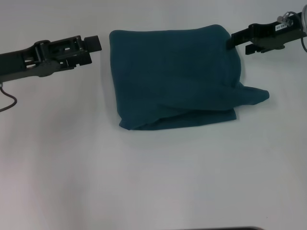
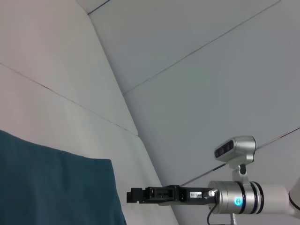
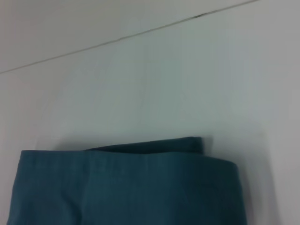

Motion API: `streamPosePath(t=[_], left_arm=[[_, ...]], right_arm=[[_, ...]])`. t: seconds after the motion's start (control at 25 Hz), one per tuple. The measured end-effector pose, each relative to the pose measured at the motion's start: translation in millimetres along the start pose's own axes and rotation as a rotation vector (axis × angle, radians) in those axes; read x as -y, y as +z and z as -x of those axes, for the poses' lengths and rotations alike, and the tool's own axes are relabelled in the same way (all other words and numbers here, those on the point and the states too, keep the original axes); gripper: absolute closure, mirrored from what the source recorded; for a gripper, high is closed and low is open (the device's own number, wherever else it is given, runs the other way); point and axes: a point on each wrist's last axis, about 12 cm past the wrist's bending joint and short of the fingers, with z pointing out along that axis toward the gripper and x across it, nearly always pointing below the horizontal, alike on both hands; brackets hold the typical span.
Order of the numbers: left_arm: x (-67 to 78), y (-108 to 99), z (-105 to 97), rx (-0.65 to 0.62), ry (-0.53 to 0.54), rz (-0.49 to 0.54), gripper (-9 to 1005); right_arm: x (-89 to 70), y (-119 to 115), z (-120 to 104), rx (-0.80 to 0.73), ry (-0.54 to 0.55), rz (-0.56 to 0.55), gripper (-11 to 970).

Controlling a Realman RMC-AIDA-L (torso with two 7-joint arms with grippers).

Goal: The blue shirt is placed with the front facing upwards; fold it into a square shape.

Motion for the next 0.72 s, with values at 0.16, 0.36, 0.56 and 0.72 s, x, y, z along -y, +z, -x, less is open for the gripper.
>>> streamPosePath(t=[0.16,0.36,0.56,0.72], left_arm=[[0.0,-0.1,0.2,0.001,0.0,0.0,123],[-0.1,0.1,0.3,0.003,-0.001,0.0,123],[-0.1,0.3,0.1,0.003,0.0,0.0,123],[-0.3,0.3,-0.3,0.003,0.001,-0.001,122]], right_arm=[[0.4,-0.2,-0.5,-0.002,0.002,0.001,235],[-1.5,-0.2,0.2,-0.006,-0.002,0.005,235],[-2.7,-0.3,0.9,-0.008,-0.005,0.008,235],[-3.6,-0.3,1.3,-0.01,-0.007,0.01,235]])
